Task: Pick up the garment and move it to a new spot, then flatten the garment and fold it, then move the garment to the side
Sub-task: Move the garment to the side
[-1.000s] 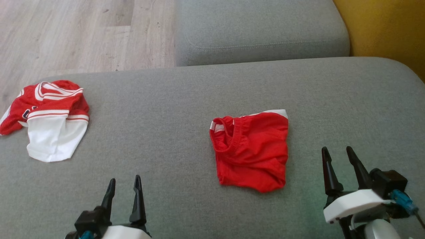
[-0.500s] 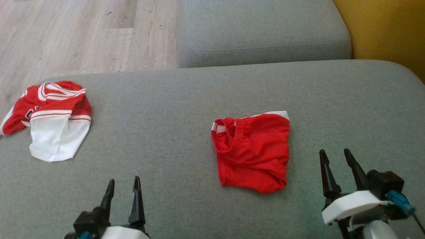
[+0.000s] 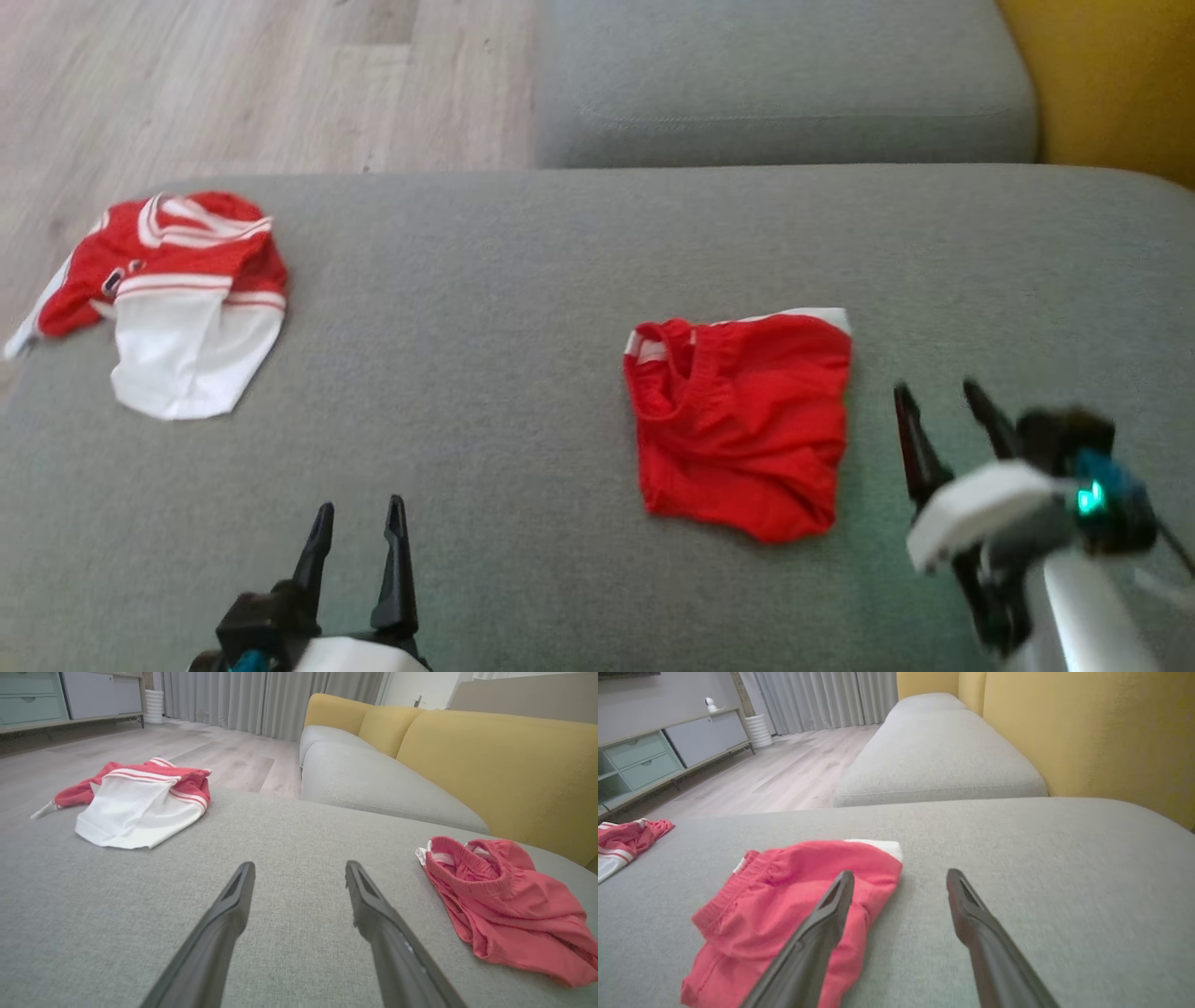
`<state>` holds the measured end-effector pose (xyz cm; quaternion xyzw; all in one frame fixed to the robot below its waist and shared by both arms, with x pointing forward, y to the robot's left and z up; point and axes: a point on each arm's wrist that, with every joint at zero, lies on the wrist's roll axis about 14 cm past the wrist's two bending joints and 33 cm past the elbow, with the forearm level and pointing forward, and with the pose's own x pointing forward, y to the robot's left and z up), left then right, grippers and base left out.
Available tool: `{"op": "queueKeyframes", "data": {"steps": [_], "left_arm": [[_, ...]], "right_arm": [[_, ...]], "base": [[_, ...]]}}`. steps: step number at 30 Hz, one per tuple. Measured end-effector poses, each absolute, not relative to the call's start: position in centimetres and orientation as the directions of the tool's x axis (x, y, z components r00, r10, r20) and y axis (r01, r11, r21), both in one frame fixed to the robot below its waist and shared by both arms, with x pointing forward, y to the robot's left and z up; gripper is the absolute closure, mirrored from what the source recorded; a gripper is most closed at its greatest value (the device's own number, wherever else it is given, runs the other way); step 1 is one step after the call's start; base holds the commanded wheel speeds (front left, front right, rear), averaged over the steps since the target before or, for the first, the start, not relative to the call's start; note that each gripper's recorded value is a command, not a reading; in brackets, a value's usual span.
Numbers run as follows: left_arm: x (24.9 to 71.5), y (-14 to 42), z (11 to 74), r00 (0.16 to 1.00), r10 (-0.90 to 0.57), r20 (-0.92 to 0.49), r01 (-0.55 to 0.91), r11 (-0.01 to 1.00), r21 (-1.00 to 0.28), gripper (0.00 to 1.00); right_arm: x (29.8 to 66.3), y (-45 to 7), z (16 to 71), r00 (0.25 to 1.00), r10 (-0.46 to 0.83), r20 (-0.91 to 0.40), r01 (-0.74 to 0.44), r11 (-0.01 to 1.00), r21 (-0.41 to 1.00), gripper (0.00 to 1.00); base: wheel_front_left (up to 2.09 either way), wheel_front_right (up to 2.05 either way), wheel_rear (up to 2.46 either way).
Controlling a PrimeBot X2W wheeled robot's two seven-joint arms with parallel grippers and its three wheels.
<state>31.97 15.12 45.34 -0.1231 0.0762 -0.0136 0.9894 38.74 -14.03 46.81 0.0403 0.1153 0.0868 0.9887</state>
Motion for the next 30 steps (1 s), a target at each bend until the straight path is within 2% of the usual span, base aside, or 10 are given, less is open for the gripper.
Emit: {"op": "queueKeyframes", "data": {"steps": [4,10,21,22,23,25,26,27,30], "left_arm": [[31.7,15.6,44.7,0.985,-0.024,-0.17,-0.02,0.968,-0.25,0.0],[32.7,16.5,44.2,0.982,0.013,-0.191,-0.063,0.965,-0.256,0.0],[32.7,18.6,42.7,0.968,0.089,-0.236,-0.148,0.958,-0.246,0.0],[32.7,18.6,42.7,0.968,0.091,-0.233,-0.149,0.958,-0.246,0.0],[32.7,18.5,42.8,0.969,0.09,-0.23,-0.147,0.959,-0.244,0.0],[32.8,18.2,42.8,0.971,0.078,-0.227,-0.134,0.96,-0.247,0.0],[32.9,18.1,42.8,0.971,0.073,-0.226,-0.13,0.96,-0.246,0.0],[33.0,18.0,42.8,0.972,0.069,-0.225,-0.125,0.962,-0.244,0.0],[33.4,17.5,42.7,0.973,0.049,-0.225,-0.105,0.964,-0.245,0.0]], "right_arm": [[41.6,-13.0,47.2,0.945,0.2,-0.257,-0.191,0.98,0.06,0.0],[43.9,-12.4,43.2,0.886,0.195,-0.42,-0.197,0.98,0.039,0.0],[44.3,-10.0,37.1,0.762,0.233,-0.605,-0.244,0.968,0.066,0.0],[44.3,-10.0,37.0,0.759,0.233,-0.608,-0.244,0.967,0.066,0.18],[44.3,-10.0,37.0,0.758,0.233,-0.61,-0.243,0.968,0.067,0.41],[44.3,-10.0,37.0,0.754,0.232,-0.614,-0.242,0.968,0.068,0.66],[44.3,-10.0,37.0,0.753,0.233,-0.615,-0.241,0.968,0.071,0.72],[44.3,-10.0,37.0,0.753,0.234,-0.615,-0.239,0.968,0.076,1.0],[44.5,-10.6,37.2,0.761,0.224,-0.609,-0.225,0.971,0.076,1.0]], "base": [[0.0,0.0,0.0],[0.0,0.0,0.0],[0.0,0.0,0.0],[0.0,0.0,0.0],[0.0,0.0,0.0],[0.0,0.0,0.0],[0.0,0.0,0.0],[0.0,0.0,0.0],[0.0,0.0,0.0]]}}
